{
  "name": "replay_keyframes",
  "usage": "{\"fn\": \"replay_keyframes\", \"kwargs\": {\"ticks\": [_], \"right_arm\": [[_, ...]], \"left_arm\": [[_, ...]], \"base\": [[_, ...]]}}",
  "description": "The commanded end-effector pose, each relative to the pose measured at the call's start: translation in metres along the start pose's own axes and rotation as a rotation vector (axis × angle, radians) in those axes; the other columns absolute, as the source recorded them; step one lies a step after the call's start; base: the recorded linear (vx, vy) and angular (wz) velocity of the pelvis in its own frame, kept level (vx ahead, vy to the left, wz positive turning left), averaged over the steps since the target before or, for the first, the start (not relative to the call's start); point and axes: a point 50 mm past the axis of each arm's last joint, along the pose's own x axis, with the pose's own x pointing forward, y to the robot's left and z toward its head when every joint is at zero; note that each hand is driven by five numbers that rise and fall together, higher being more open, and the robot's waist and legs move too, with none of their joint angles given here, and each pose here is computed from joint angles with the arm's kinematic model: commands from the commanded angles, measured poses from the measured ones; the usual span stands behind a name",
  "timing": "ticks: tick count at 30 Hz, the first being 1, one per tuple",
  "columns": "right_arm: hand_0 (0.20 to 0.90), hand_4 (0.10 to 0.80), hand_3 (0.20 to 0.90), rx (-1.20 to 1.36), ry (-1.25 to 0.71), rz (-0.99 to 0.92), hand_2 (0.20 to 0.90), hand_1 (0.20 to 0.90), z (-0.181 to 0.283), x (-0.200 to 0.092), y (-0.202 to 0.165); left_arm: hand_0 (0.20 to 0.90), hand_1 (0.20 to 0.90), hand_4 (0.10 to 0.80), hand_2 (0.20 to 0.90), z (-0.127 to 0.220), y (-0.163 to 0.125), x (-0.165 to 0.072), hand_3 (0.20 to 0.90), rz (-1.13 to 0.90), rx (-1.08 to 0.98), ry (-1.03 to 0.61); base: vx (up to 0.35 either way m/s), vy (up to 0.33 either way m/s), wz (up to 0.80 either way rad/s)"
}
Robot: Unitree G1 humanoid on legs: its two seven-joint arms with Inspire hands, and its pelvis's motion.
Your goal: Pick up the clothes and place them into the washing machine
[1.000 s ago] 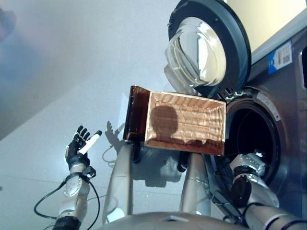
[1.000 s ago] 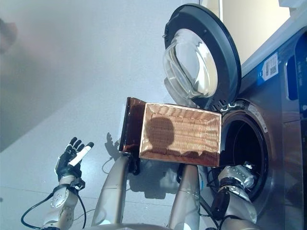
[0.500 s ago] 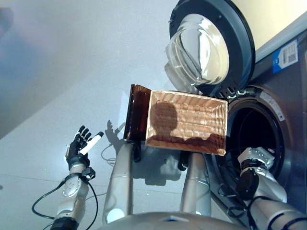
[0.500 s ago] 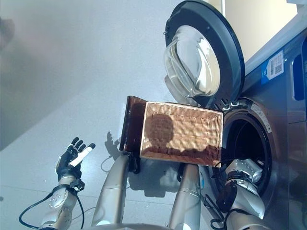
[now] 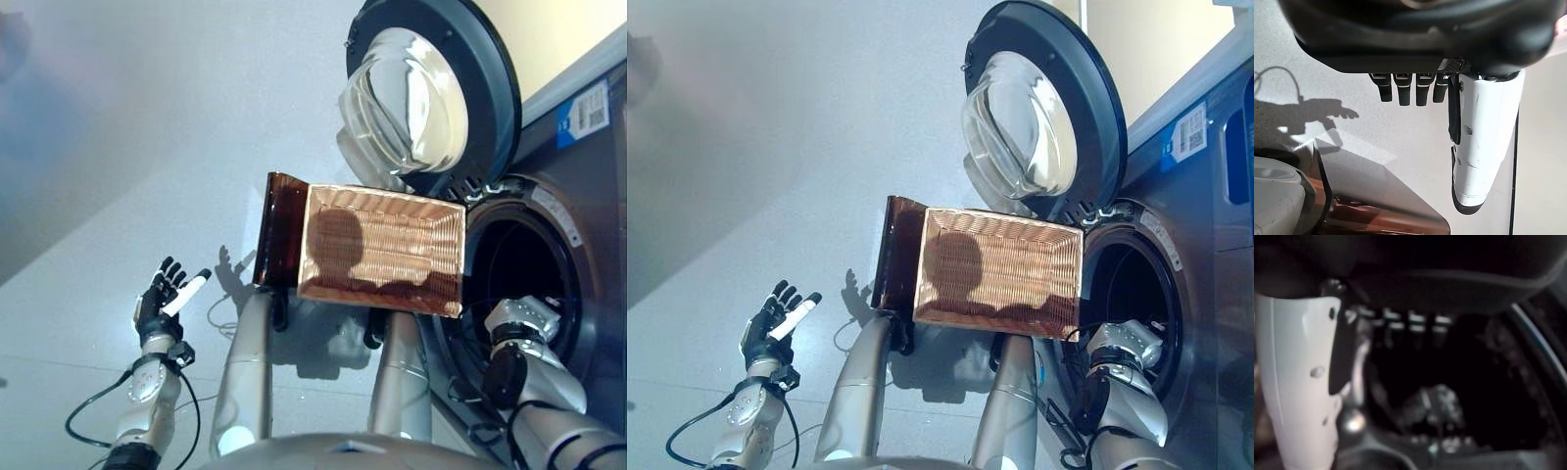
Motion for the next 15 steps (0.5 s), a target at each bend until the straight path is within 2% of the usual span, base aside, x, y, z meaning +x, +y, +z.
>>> {"fn": "replay_keyframes", "kwargs": {"ticks": [1, 5, 15], "right_arm": [[0.900, 0.800, 0.900, -0.115, -0.102, 0.261, 0.900, 0.900, 0.021, 0.000, 0.036], [0.900, 0.800, 0.900, -0.266, -0.032, 0.348, 0.900, 0.900, -0.005, -0.015, 0.027], [0.900, 0.800, 0.900, -0.425, 0.150, 0.524, 0.900, 0.900, -0.050, -0.054, -0.001]], "left_arm": [[0.900, 0.900, 0.800, 0.900, 0.025, 0.001, 0.002, 0.900, 0.009, -0.036, -0.134], [0.900, 0.900, 0.800, 0.900, 0.024, 0.001, 0.002, 0.900, 0.015, -0.041, -0.136], [0.900, 0.900, 0.800, 0.900, 0.025, 0.001, 0.001, 0.900, 0.036, -0.056, -0.155]], "base": [[0.000, 0.000, 0.00], [-0.004, -0.002, -0.01], [-0.004, -0.003, -0.01]]}}
